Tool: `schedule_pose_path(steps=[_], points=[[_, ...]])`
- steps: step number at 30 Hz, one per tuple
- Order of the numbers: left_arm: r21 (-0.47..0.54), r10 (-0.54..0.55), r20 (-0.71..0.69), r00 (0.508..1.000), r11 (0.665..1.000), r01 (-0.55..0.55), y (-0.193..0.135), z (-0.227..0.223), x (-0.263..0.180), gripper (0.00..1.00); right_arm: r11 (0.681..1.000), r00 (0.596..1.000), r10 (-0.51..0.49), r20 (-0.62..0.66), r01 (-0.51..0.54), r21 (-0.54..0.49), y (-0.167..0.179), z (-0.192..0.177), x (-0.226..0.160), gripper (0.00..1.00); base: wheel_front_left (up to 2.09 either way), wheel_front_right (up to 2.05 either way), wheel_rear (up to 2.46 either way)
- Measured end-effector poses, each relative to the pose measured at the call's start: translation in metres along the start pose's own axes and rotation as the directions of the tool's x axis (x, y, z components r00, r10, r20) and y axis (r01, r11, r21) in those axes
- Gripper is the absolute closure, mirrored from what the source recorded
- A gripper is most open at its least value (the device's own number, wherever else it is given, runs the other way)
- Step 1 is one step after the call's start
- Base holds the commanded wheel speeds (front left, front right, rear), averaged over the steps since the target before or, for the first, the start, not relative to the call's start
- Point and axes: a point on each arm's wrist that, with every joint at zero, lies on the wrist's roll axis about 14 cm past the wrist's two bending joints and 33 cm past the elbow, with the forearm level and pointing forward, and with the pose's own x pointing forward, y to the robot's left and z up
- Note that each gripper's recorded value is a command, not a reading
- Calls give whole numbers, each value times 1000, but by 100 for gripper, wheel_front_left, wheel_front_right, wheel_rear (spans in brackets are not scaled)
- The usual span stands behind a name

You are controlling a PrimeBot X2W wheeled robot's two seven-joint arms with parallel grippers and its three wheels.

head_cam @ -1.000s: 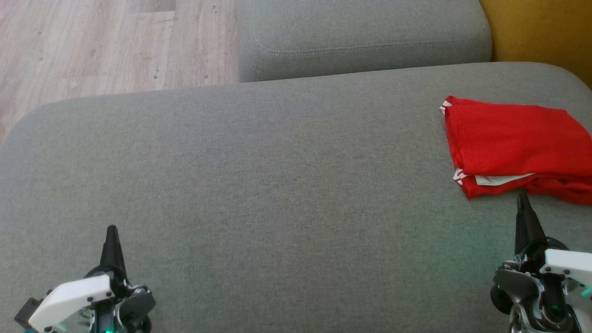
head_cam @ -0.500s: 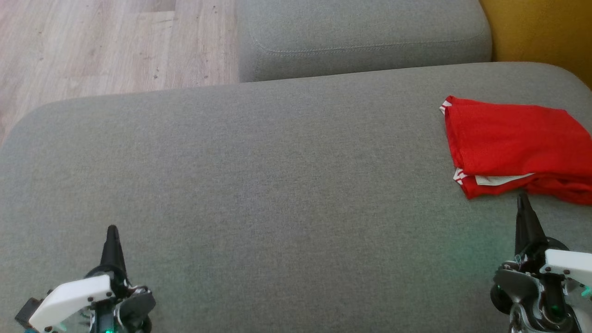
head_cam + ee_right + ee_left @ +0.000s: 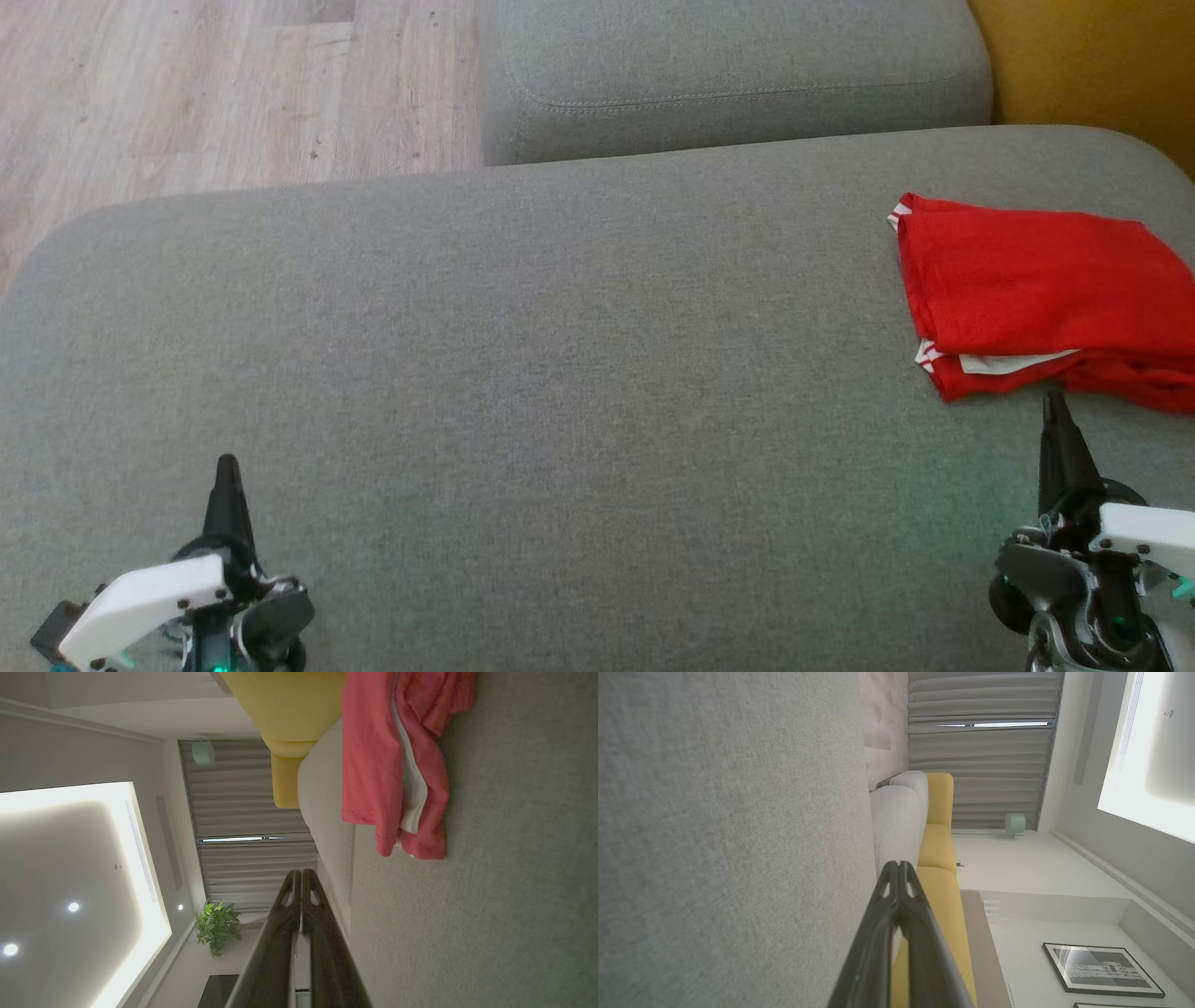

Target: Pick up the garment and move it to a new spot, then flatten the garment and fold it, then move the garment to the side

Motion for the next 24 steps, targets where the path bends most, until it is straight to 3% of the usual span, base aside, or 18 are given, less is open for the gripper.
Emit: schedule_pose_path(steps=[24], points=[[-1,0,-3,1000,1000,0,0,0,0,100,1000,1000,0,2,0,1,0,0,0,100,0,0,0]])
